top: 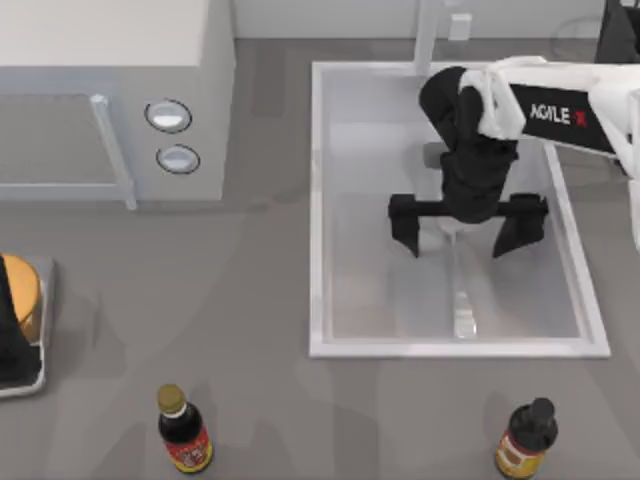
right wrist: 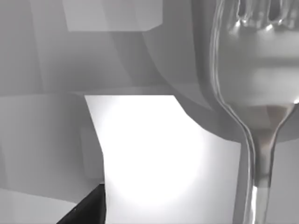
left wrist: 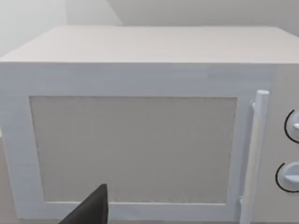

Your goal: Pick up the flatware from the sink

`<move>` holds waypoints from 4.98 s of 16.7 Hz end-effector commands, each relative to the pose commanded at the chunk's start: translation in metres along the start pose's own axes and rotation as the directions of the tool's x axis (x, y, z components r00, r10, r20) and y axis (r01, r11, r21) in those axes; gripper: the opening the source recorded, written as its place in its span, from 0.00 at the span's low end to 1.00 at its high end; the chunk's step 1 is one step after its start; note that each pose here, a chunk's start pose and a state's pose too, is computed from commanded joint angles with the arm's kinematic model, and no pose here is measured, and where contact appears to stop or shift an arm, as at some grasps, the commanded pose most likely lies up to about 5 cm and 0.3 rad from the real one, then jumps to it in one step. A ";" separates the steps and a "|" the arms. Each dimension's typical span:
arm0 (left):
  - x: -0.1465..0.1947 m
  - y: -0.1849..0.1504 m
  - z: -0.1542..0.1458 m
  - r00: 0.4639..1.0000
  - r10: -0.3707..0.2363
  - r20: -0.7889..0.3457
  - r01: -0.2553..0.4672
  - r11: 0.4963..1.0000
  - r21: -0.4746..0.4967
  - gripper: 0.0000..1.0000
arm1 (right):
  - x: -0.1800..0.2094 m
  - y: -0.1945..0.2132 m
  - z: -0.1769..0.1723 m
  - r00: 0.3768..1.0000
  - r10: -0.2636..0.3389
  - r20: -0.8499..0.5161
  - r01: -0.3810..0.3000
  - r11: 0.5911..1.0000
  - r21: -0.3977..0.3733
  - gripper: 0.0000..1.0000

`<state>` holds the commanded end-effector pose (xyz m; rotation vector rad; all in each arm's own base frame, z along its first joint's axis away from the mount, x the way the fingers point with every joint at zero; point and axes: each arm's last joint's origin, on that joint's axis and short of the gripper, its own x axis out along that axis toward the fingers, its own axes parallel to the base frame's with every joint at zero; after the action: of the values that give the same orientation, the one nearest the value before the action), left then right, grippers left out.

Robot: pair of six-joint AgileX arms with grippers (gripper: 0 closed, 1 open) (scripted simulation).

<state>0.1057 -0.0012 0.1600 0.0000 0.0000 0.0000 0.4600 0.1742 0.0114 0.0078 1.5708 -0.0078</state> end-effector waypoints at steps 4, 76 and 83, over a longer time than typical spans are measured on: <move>0.000 0.000 0.000 1.000 0.000 0.000 0.000 1.000 0.000 1.00 | 0.000 0.000 0.000 1.000 0.000 0.000 0.000 1.000 0.000 0.62; 0.000 0.000 0.000 1.000 0.000 0.000 0.000 1.000 0.000 1.00 | -0.149 -0.183 -0.161 1.000 0.000 0.001 0.000 1.000 0.000 0.00; 0.000 0.000 0.000 1.000 0.000 0.000 0.000 1.000 0.000 1.00 | -0.149 -0.183 -0.161 1.000 0.000 0.000 0.000 1.000 0.000 0.23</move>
<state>0.1057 -0.0012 0.1600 0.0000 0.0000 0.0000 0.2970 -0.0067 0.1600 0.0078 1.5708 -0.0078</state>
